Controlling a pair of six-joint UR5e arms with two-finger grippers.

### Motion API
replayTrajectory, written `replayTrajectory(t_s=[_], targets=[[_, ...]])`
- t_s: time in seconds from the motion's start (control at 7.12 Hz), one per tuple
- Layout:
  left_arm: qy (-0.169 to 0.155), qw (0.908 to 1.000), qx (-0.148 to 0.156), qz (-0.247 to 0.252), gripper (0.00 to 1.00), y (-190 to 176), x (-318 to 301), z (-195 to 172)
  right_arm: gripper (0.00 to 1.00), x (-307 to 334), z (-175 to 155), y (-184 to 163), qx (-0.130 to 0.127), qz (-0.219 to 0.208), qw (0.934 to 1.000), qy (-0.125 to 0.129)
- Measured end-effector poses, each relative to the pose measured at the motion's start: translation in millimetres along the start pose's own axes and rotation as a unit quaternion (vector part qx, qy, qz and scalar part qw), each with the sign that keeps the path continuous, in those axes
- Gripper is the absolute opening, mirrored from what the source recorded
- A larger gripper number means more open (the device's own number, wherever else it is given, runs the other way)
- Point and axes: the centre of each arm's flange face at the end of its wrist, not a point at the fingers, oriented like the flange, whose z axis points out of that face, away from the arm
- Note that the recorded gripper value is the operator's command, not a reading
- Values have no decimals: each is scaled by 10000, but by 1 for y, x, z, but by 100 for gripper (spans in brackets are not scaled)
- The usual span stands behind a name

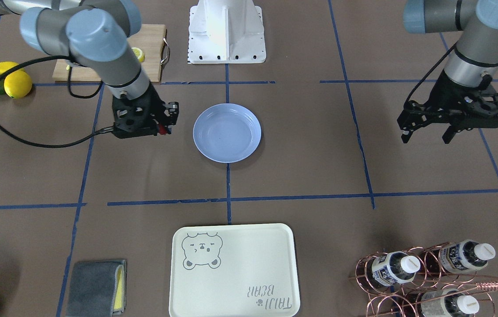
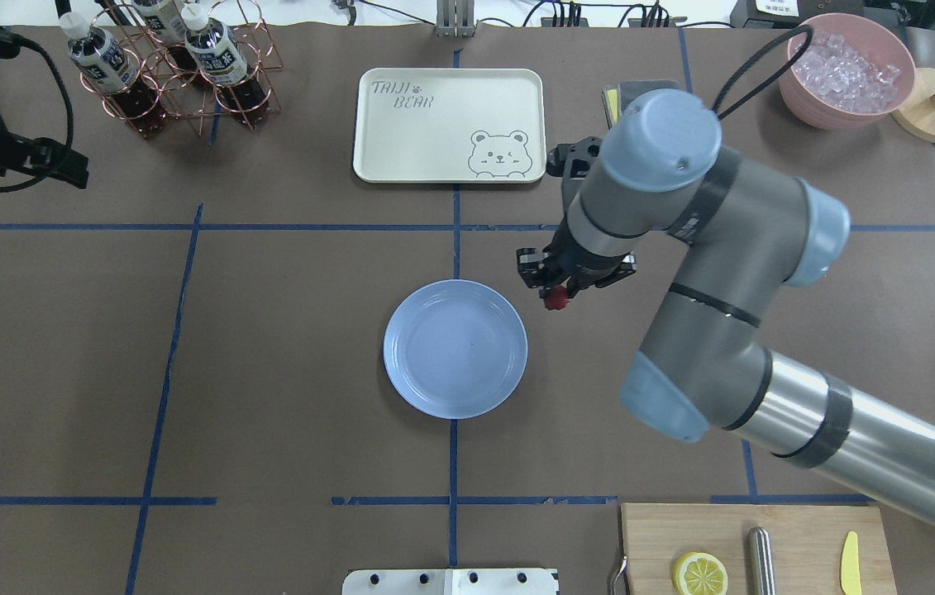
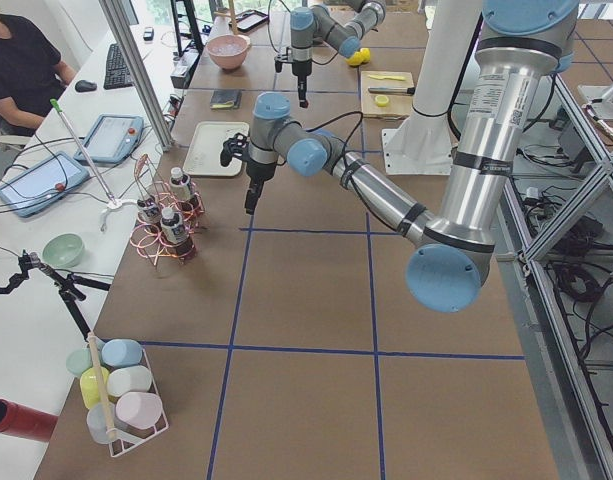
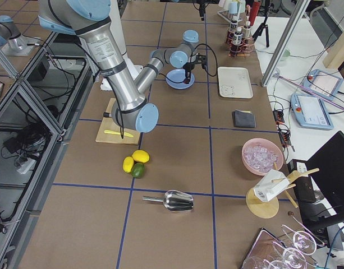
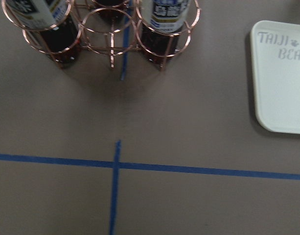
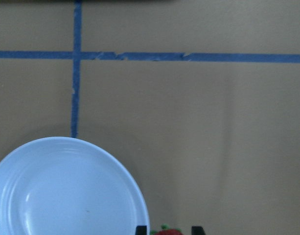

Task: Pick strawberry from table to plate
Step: 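Carry the red strawberry over the plate with the right gripper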

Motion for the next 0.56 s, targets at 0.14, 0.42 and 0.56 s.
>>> replayTrajectory(t_s=[0.14, 0.42, 0.56], targets=[[-195, 9992, -60, 353, 100, 1, -39, 4, 0, -38, 20, 10, 26, 24, 9999, 95], [-442, 9959, -258, 741, 100, 13, -98, 15, 0, -88, 54, 23, -7, 17, 9996, 268], [-483, 9950, -319, 812, 100, 19, -111, 17, 0, -99, 67, 28, 14, -32, 9996, 297]])
